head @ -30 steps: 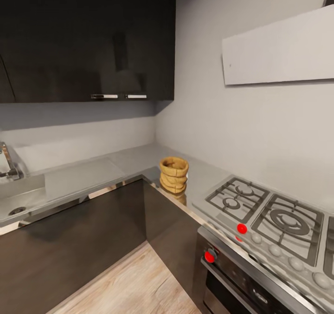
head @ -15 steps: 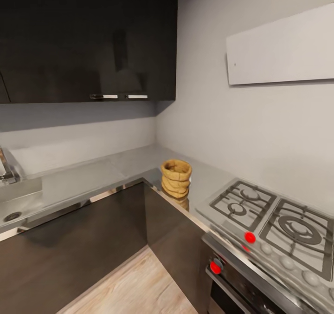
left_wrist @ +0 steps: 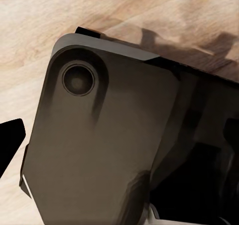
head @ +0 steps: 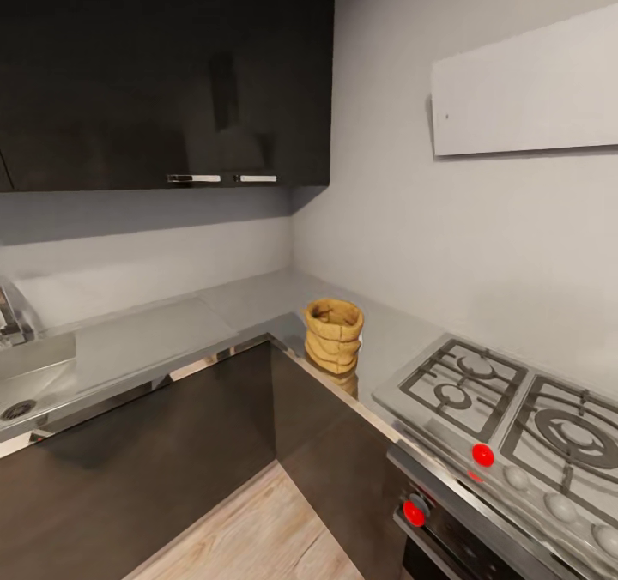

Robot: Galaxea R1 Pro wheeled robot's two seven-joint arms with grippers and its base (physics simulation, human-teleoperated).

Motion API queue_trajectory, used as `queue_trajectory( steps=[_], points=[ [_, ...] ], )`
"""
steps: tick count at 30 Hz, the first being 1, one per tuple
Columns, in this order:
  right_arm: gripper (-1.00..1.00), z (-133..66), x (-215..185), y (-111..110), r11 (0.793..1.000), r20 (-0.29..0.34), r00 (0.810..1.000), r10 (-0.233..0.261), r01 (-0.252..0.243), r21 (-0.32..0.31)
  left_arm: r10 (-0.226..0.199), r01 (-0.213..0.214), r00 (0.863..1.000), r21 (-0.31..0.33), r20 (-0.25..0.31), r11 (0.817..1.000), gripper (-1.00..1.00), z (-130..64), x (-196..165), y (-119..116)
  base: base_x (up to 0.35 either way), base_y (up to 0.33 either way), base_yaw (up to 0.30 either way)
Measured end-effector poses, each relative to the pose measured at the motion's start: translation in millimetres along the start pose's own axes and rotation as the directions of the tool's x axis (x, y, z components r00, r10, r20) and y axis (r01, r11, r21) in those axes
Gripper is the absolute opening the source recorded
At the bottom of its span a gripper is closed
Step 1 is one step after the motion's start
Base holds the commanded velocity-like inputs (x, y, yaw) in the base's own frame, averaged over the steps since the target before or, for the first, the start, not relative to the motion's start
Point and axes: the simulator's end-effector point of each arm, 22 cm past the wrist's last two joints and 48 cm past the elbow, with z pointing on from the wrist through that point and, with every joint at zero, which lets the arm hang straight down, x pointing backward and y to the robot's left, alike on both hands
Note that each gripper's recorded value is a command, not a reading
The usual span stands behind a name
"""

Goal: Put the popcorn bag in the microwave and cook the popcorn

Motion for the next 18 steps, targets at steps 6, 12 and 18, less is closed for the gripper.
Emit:
queue_trajectory(
  steps=[6,12,18],
  points=[
    [1.0,0.0,0,0,1.0,0.001,1.0,-0.003,0.003,0.0,-0.001,0.001,1.0,-0.001,-0.001,1.0,1.0,0.0,0,0,0.0,0.0,0.0],
    [1.0,-0.1,-1,-8,1.0,0.002,1.0,-0.021,0.021,0.018,-0.002,0.002,1.0,-0.002,-0.001,1.0,1.0,0.0,0,0,0.0,0.0,0.0],
    [1.0,1.5,-23,32,0.997,0.041,0.997,-0.07,0.071,-0.034,-0.004,0.004,1.0,-0.008,-0.001,1.0,1.0,0.0,1,1,0.0,0.0,0.0]
  ],
)
